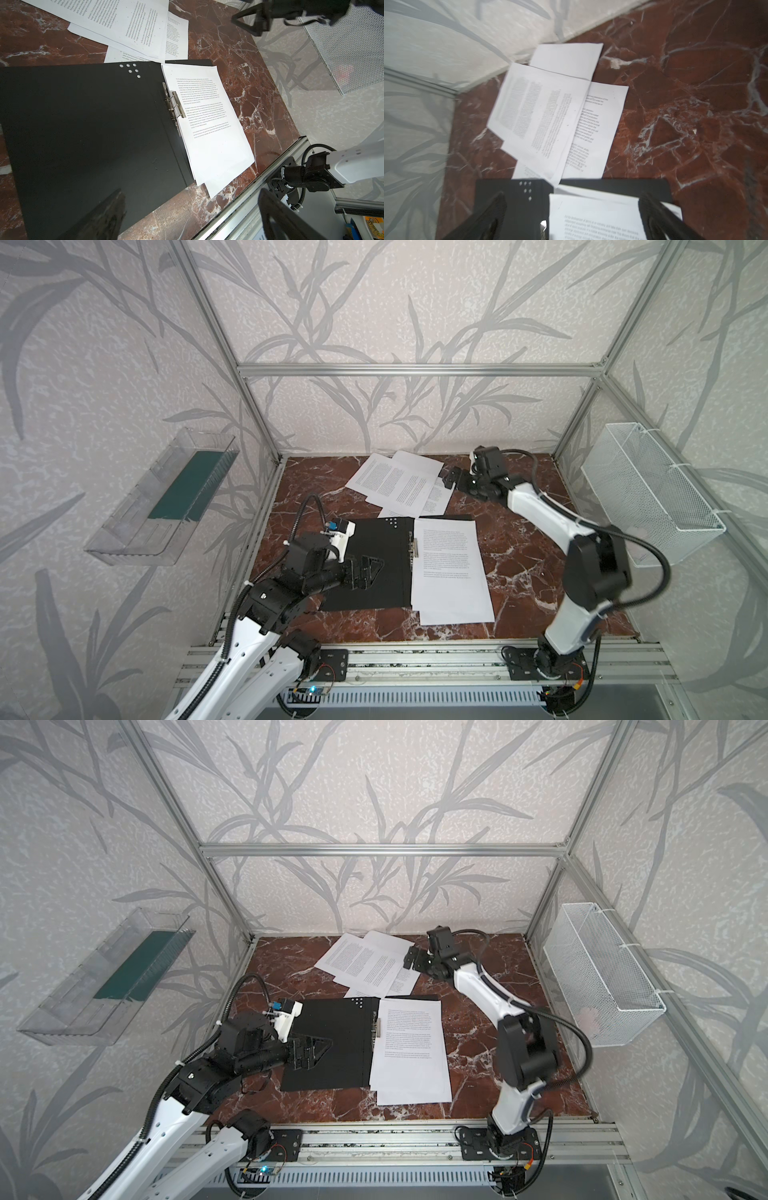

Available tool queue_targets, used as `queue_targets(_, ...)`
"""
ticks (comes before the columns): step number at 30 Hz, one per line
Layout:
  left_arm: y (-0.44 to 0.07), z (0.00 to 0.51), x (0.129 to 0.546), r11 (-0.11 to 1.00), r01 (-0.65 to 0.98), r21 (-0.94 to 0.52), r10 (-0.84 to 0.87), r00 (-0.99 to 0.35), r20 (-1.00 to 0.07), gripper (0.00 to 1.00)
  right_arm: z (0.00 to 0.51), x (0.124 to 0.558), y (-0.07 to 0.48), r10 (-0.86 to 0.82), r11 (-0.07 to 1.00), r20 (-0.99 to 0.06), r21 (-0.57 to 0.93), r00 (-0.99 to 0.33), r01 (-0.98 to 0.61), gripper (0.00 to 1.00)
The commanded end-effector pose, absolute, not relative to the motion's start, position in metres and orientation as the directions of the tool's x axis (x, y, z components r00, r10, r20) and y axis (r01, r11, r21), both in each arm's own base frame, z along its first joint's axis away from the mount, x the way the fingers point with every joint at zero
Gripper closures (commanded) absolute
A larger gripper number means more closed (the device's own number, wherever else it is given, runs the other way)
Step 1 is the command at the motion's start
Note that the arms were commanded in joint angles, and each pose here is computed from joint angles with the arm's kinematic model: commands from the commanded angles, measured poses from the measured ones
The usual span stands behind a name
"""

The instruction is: Put the files into the folder

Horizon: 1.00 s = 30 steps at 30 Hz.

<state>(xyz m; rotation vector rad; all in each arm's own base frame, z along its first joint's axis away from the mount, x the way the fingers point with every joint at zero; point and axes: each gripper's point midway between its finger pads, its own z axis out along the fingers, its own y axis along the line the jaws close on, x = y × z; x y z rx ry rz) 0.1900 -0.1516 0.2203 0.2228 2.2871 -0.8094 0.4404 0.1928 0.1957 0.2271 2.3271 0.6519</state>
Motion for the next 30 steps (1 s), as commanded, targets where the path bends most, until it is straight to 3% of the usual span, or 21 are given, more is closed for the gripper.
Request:
queue_targets(1,-0.152,0.221,0.189,0.785,0.383,-0.487,-0.059,-0.736,-0.674,0.01,0.181,0.391,0.19,0.373,0.779,-0.544,0.623,-0.752,-0.065,0.01)
queue_targets(10,-0.154,0.22,0.189,0.778,0.384,-0.497,-0.058,-0.743,-0.666,0.01,0.123,0.212,0.16,0.027,0.92,-0.517,0.347,-0.855,-0.181,0.04)
queue_targets(15,-0.152,0.219,0.191,0.786,0.373,-0.493,-0.061,-0.746,-0.663,0.01,0.087,0.145,0.152,0.056,0.882,-0.36,0.455,-0.931,-0.122,0.05)
queue_targets(19,-0.15,0.22,0.192,0.792,0.368,-0.487,-0.067,-0.741,-0.668,0.01,0.068,0.119,0.15,0.029,0.898,-0.335,0.422,-0.942,-0.122,0.01)
queue_targets(30,-0.149,0.215,0.194,0.799,0.356,-0.484,-0.063,-0.752,-0.656,0.01,0.032,0.075,0.173,-0.072,0.905,-0.184,0.4,-0.98,-0.142,0.01)
